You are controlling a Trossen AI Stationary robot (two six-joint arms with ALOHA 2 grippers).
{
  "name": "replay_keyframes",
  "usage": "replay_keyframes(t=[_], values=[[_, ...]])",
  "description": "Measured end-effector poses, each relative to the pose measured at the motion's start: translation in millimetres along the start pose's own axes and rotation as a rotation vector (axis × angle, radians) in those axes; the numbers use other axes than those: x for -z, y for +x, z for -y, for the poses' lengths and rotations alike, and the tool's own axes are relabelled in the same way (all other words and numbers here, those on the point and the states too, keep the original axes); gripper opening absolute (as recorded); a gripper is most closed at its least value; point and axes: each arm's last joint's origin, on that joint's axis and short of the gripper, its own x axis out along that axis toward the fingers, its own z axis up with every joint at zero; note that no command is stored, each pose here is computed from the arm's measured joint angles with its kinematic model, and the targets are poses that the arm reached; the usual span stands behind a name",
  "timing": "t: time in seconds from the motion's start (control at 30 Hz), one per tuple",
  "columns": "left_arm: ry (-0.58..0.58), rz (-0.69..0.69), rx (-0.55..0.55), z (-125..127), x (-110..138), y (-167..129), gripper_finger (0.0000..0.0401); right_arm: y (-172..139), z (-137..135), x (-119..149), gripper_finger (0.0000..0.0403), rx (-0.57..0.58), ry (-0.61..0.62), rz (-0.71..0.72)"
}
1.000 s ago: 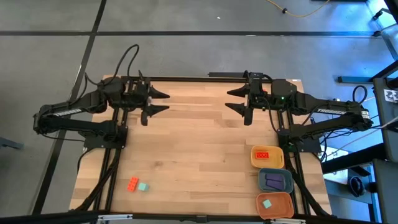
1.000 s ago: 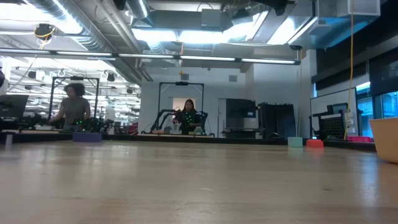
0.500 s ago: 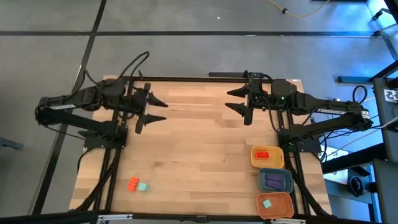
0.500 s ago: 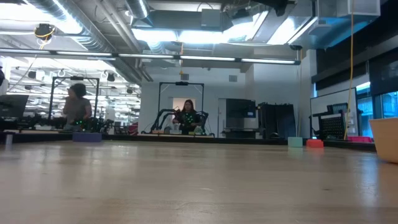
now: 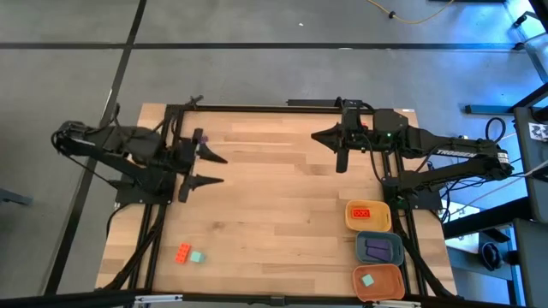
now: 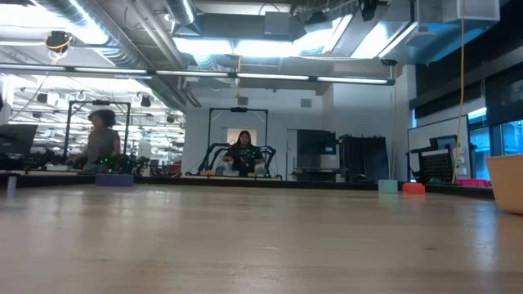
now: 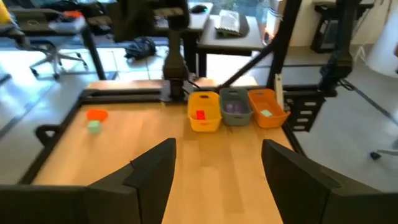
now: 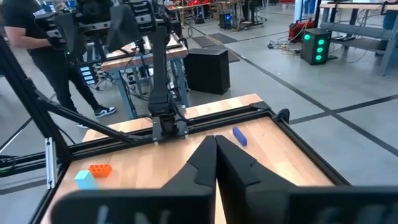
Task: Sort & place blocks by color
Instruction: Put the bottom light blue block into the orange bin
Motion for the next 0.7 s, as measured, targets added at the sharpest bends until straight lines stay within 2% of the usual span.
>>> replay_keyframes(t=[0.2, 0.3, 0.43, 0.6, 0.7], values=[[-0.058, -0.083, 0.063, 24.4, 5.6, 8.6, 0.0230, 0.0, -0.5, 0.3, 0.0002, -0.017, 0.002, -0.005], [-0.061, -0.227, 0.099, 42.0, 5.8, 14.4, 0.0230, 0.0, -0.6, 0.4, 0.0002, -0.022, -0.002, -0.006], [0.011, -0.471, 0.126, 70.9, 9.9, 25.7, 0.0230, 0.0, -0.6, 0.8, 0.0001, -0.022, -0.004, -0.010], [0.113, -0.747, 0.231, 114.4, 28.7, 37.5, 0.0230, 0.0, -0.5, 1.1, 0.0001, -0.022, -0.004, -0.013], [0.162, -0.862, 0.315, 138.1, 45.0, 42.6, 0.0230, 0.0, -0.5, 1.2, 0.0001, -0.022, -0.006, -0.014]])
